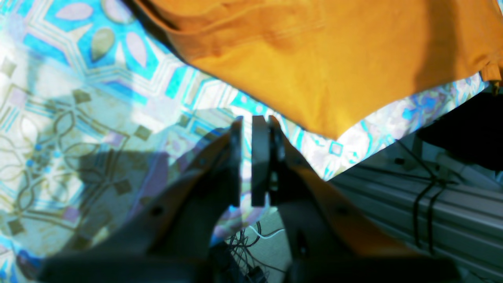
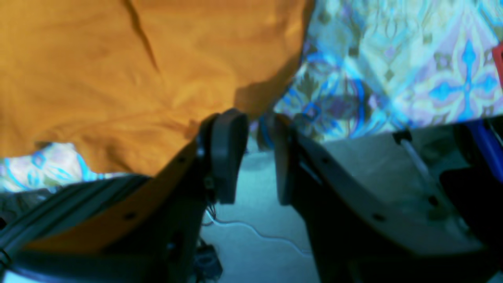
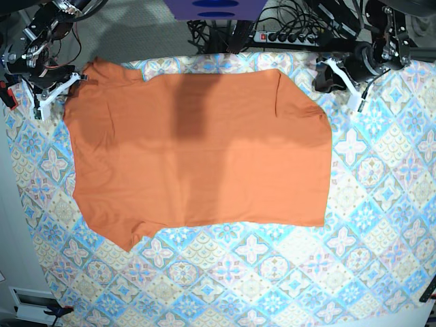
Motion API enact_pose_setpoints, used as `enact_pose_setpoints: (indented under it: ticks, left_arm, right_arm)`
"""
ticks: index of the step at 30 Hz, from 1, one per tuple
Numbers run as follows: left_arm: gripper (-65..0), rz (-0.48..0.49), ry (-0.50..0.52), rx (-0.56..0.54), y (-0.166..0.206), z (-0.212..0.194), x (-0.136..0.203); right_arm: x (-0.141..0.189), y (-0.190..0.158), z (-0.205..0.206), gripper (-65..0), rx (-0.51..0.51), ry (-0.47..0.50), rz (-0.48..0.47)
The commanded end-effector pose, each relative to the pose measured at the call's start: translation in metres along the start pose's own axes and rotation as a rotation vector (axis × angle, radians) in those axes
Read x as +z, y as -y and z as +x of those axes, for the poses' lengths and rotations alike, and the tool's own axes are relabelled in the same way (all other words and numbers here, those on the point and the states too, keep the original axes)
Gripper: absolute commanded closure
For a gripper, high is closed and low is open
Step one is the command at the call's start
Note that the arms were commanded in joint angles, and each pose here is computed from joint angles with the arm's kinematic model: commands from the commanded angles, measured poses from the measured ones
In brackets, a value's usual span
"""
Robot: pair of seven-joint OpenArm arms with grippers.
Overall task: Fold the T-shirt properly
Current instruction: 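Reposition both grippers over the shoulder edges of the shirt, then move the left gripper inward along the shirt's shoulder toward the collar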
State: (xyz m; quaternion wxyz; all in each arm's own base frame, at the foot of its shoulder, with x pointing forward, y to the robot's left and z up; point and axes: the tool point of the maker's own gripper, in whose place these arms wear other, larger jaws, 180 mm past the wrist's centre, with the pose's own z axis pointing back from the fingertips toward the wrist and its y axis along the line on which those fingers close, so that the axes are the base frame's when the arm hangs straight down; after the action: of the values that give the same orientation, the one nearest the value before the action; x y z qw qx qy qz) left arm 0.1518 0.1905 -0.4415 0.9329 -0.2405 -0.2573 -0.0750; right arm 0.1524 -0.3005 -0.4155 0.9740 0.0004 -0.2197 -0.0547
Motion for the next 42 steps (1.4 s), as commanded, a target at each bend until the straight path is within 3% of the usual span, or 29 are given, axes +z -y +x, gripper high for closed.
enact_pose_setpoints:
  ticks: [1,7,18,24,29,33,35,38,42]
  left_arm:
    - [-3.1,-0.004,0.031,-0.017,0.000,0.011,0.004]
    - [-3.1,-0.004,0.031,-0.017,0.000,0.011,0.004]
    - [-3.1,0.013,0.013,-0.032,-0.003,0.007,0.004]
    - [-3.1,0.016,0.007,-0.035,-0.004,0.006,0.004]
    - [-3.1,0.016,0.007,-0.035,-0.004,0.006,0.004]
    - [-3.1,0.016,0.007,-0.035,-0.004,0.006,0.004]
    - [-3.1,0.016,0.007,-0.035,-0.004,0.006,0.004]
    - [-3.1,0.016,0.007,-0.035,-0.004,0.006,0.004]
    - [-3.1,0.016,0.007,-0.035,-0.004,0.006,0.004]
  right_arm:
    - [0.000,0.004,0.000,-16.3,0.000,-0.002,-0.002]
    - [-0.019,-0.003,-0.014,-16.3,-0.045,-0.049,0.051]
    - [-0.031,-0.032,-0.002,-16.3,0.022,-0.027,0.120]
    - [-0.053,-0.038,-0.023,-16.1,-0.055,-0.054,0.175]
    - [-0.067,-0.031,-0.048,-16.1,-0.027,-0.144,0.123]
    - [-0.068,-0.034,-0.047,-15.8,-0.010,-0.142,0.126]
    - [-0.069,-0.038,-0.046,-11.8,0.006,-0.145,0.136]
    - [-0.069,-0.038,-0.045,0.0,0.013,-0.147,0.134]
    - [-0.062,-0.032,-0.030,-0.7,0.039,-0.106,0.106]
